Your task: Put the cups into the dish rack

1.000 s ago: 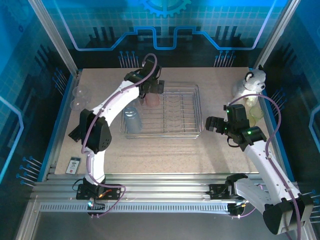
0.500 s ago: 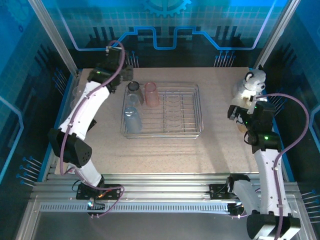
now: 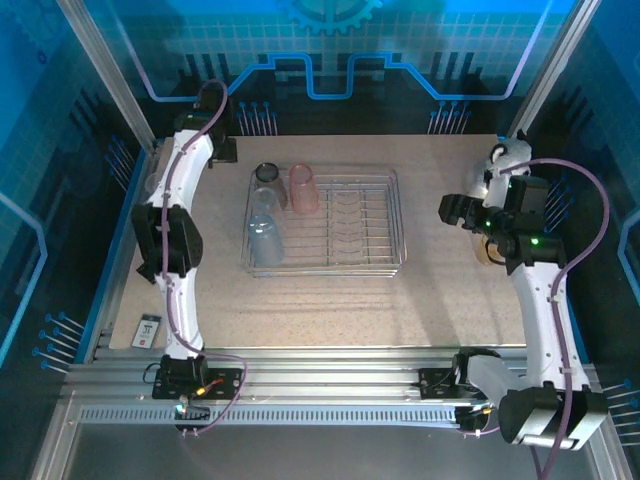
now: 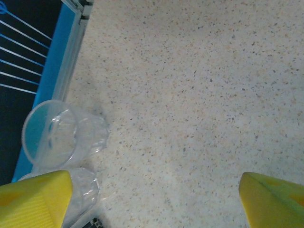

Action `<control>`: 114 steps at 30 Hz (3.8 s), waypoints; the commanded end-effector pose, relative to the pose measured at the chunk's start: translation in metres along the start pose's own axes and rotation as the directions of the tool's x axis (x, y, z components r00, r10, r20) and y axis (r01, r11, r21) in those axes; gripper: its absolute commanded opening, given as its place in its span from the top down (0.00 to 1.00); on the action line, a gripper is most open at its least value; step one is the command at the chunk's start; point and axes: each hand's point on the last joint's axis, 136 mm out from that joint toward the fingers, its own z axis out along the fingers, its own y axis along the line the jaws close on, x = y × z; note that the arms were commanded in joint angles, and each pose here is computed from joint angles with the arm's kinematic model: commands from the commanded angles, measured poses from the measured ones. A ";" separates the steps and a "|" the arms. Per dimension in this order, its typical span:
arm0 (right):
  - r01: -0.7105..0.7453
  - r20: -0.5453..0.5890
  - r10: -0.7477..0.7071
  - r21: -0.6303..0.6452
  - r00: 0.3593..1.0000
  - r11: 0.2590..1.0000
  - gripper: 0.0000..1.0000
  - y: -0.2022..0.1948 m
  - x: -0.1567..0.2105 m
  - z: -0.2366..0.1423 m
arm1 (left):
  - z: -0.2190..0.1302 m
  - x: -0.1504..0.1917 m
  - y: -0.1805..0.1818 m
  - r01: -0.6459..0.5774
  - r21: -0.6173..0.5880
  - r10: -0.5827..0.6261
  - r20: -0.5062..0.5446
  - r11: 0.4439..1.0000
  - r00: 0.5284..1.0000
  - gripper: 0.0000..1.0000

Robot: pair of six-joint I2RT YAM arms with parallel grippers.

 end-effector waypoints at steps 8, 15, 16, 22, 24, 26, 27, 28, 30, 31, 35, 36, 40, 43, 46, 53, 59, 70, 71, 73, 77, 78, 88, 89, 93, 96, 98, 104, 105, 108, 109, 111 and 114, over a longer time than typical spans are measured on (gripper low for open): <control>0.107 -0.087 -0.104 0.035 0.991 0.994 0.07 0.015 0.002 -0.004 | 0.062 0.007 0.037 0.079 -0.017 -0.080 -0.107 0.997 0.991 0.12; 0.197 -0.157 -0.189 0.031 0.969 0.980 0.07 0.037 0.013 0.017 | 0.080 0.013 0.055 0.111 -0.034 -0.114 -0.127 0.993 0.985 0.13; 0.215 -0.162 -0.207 0.031 0.965 0.976 0.07 0.041 0.014 0.019 | 0.082 0.014 0.057 0.112 -0.037 -0.116 -0.129 0.993 0.985 0.14; 0.263 -0.179 -0.256 0.012 0.950 0.965 0.07 0.059 0.015 0.028 | 0.095 0.025 0.072 0.135 -0.065 -0.144 -0.163 0.989 0.976 0.23; 0.272 -0.182 -0.266 0.009 0.947 0.962 0.07 0.062 0.016 0.030 | 0.099 0.031 0.077 0.147 -0.064 -0.157 -0.181 0.987 0.971 0.28; 0.276 -0.184 -0.270 0.009 0.945 0.961 0.07 0.064 0.018 0.031 | 0.102 0.036 0.079 0.147 -0.066 -0.157 -0.196 0.987 0.968 0.31; 0.278 -0.186 -0.271 0.008 0.944 0.961 0.07 0.065 0.018 0.032 | 0.103 0.039 0.080 0.145 -0.071 -0.157 -0.203 0.987 0.966 0.32; 0.279 -0.188 -0.273 0.008 0.944 0.960 0.07 0.065 0.019 0.033 | 0.104 0.041 0.081 0.143 -0.074 -0.155 -0.210 0.987 0.965 0.33; 0.282 -0.191 -0.275 0.008 0.942 0.959 0.07 0.066 0.020 0.034 | 0.106 0.045 0.084 0.139 -0.085 -0.155 -0.218 0.987 0.964 0.34; 0.285 -0.192 -0.278 0.005 0.941 0.959 0.07 0.068 0.019 0.035 | 0.107 0.048 0.085 0.138 -0.092 -0.155 -0.222 0.986 0.963 0.34; 0.298 -0.194 -0.292 0.006 0.937 0.954 0.07 0.071 0.019 0.035 | 0.112 0.056 0.090 0.145 -0.104 -0.165 -0.229 0.984 0.959 0.36; 0.303 -0.194 -0.296 0.007 0.935 0.953 0.06 0.072 0.019 0.035 | 0.114 0.058 0.090 0.145 -0.105 -0.167 -0.235 0.984 0.958 0.37; 0.308 -0.191 -0.301 0.009 0.934 0.951 0.06 0.074 0.018 0.035 | 0.119 0.066 0.089 0.149 -0.098 -0.169 -0.253 0.984 0.953 0.48; 0.308 -0.196 -0.300 0.008 0.933 0.951 0.06 0.075 0.021 0.036 | 0.121 0.065 0.088 0.143 -0.095 -0.163 -0.248 0.985 0.955 0.58; 0.311 -0.201 -0.303 0.008 0.932 0.951 0.06 0.076 0.024 0.036 | 0.117 0.060 0.087 0.155 -0.080 -0.170 -0.228 0.985 0.959 0.68; 0.326 -0.178 -0.316 0.026 0.932 0.945 0.06 0.076 0.027 0.029 | 0.089 0.030 0.079 0.183 -0.002 -0.182 -0.089 0.983 0.979 0.98; 0.330 -0.159 -0.325 0.007 0.932 0.944 0.06 0.082 0.023 0.022 | 0.006 -0.020 0.079 0.209 0.157 -0.236 0.186 0.965 0.954 1.00; 0.422 0.026 -0.421 -0.075 0.907 0.904 0.11 0.129 -0.012 0.010 | -0.225 -0.046 0.031 -0.041 0.803 -0.473 0.390 0.594 0.790 1.00; 0.444 0.055 -0.441 -0.095 0.896 0.891 0.11 0.139 -0.018 0.006 | -0.245 -0.042 0.024 -0.080 0.850 -0.489 0.374 0.521 0.788 1.00; 0.463 0.109 -0.452 -0.122 0.885 0.878 0.12 0.156 -0.027 0.000 | -0.279 -0.032 0.013 -0.148 0.914 -0.504 0.337 0.378 0.795 1.00; 0.416 0.167 -0.383 -0.294 0.909 0.860 0.08 0.195 -0.040 -0.020 | -0.340 0.001 -0.003 -0.293 0.952 -0.541 0.293 0.089 0.788 1.00; 0.408 0.160 -0.375 -0.340 0.913 0.848 0.07 0.204 -0.041 -0.023 | -0.349 0.009 -0.006 -0.308 0.951 -0.542 0.281 0.044 0.792 1.00; 0.366 0.229 -0.289 -0.663 0.930 0.653 0.06 0.286 -0.053 -0.066 | -0.414 0.077 -0.059 -0.337 0.894 -0.399 0.204 -0.297 0.894 1.00; 0.354 0.222 -0.280 -0.685 0.934 0.637 0.06 0.291 -0.053 -0.068 | -0.420 0.080 -0.061 -0.335 0.882 -0.395 0.193 -0.332 0.898 1.00; 0.281 0.187 -0.216 -0.757 0.958 0.589 0.06 0.306 -0.055 -0.072 | -0.436 0.085 -0.066 -0.307 0.835 -0.381 0.128 -0.456 0.916 1.00; 0.255 0.197 -0.164 -0.807 0.967 0.532 0.06 0.316 -0.059 -0.081 | -0.437 0.087 -0.071 -0.268 0.816 -0.359 0.079 -0.513 0.930 1.00; 0.235 0.189 -0.141 -0.839 0.972 0.491 0.05 0.322 -0.060 -0.088 | -0.437 0.090 -0.076 -0.252 0.813 -0.344 0.068 -0.525 0.937 1.00; 0.218 0.177 -0.134 -0.883 0.975 0.417 0.01 0.335 -0.057 -0.095 | -0.444 0.098 -0.086 -0.254 0.820 -0.320 0.093 -0.513 0.943 1.00; 0.217 0.176 -0.136 -0.885 0.975 0.412 0.01 0.337 -0.056 -0.095 | -0.445 0.099 -0.087 -0.255 0.819 -0.316 0.096 -0.513 0.944 1.00; 0.203 0.160 -0.137 -0.888 0.978 0.412 0.00 0.339 -0.056 -0.089 | -0.446 0.102 -0.090 -0.249 0.817 -0.304 0.096 -0.520 0.948 1.00; 0.196 0.152 -0.138 -0.891 0.979 0.409 0.00 0.341 -0.055 -0.087 | -0.445 0.103 -0.091 -0.247 0.817 -0.301 0.095 -0.521 0.949 1.00; 0.182 0.132 -0.147 -0.891 0.980 0.416 0.00 0.343 -0.053 -0.081 | -0.444 0.105 -0.093 -0.243 0.817 -0.297 0.092 -0.523 0.950 1.00; 0.186 0.113 -0.189 -0.879 0.976 0.439 0.00 0.349 -0.046 -0.071 | -0.442 0.106 -0.094 -0.242 0.818 -0.298 0.091 -0.522 0.950 1.00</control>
